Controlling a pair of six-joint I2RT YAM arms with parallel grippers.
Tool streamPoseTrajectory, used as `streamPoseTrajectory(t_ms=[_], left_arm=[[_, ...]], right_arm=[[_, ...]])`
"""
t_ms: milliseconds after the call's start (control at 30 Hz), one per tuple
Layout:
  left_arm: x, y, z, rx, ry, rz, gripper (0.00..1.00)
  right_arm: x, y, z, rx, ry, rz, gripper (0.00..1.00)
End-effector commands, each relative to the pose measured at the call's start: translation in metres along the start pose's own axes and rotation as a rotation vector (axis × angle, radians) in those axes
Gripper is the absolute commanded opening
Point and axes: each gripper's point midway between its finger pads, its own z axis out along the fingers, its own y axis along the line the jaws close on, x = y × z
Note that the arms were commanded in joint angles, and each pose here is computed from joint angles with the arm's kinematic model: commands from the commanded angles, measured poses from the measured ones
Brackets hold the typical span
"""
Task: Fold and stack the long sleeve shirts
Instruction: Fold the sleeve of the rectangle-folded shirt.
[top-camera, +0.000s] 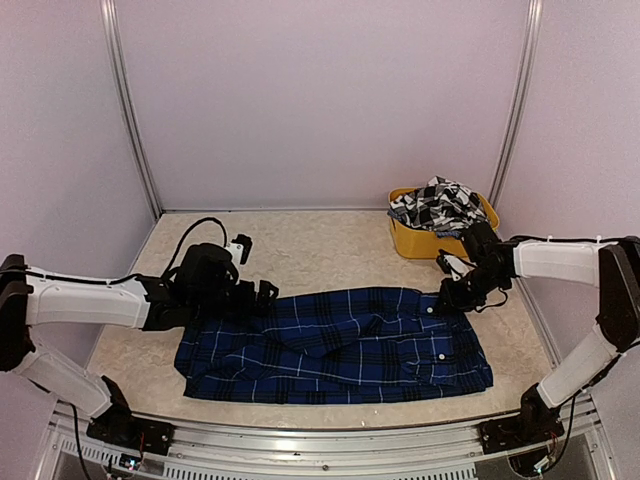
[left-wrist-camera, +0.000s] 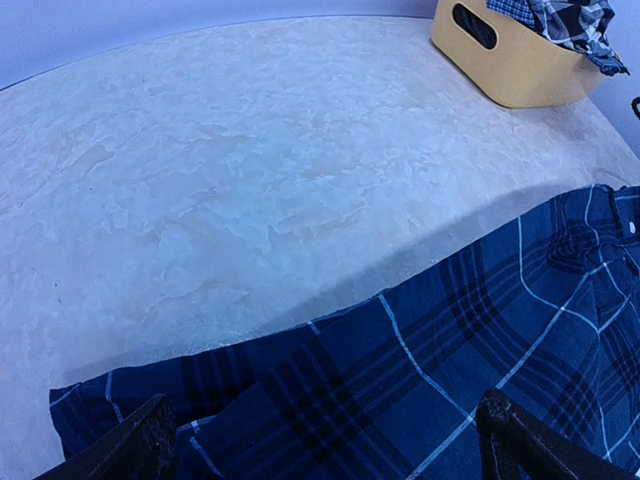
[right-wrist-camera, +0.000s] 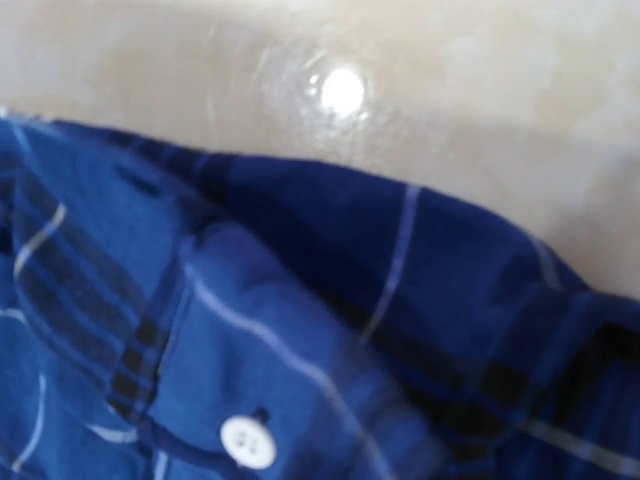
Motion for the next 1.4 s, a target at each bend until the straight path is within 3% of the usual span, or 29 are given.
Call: streamPoseTrajectory(t_ms=[0,433,500,633,667,1367], left_arm=[[0.006,-0.005,0.003,-0.009,-0.007,0.032,0.99],[0.014,-0.020,0.008,0.018,0.008,0.044,0.99],[0.016,-0.024,0.008,0.028,0.009,0.049,0.99],[0.021,-0.036,0.011,0.044,0.021,0.060,0.99],[0.024,-0.037,0.012,0.036,0.030,0.061,0.99],[0.099,0.004,0.029,-0.234,0.210,0.296,0.99]], right_arm=[[0.003,0.002,0.008,-0.050,-0.019,0.023,0.25],[0.029,-0.002,0.024,-0.071,0.001,0.076,0.35],[0.030,0.000,0.024,-0.082,-0.001,0.080,0.30],[0.026,0.003,0.017,-0.092,-0.027,0.083,0.02],[0.024,0.004,0.013,-0.093,-0.036,0.085,0.00],[0.010,-0.004,-0.048,0.032,-0.091,0.090,0.00]])
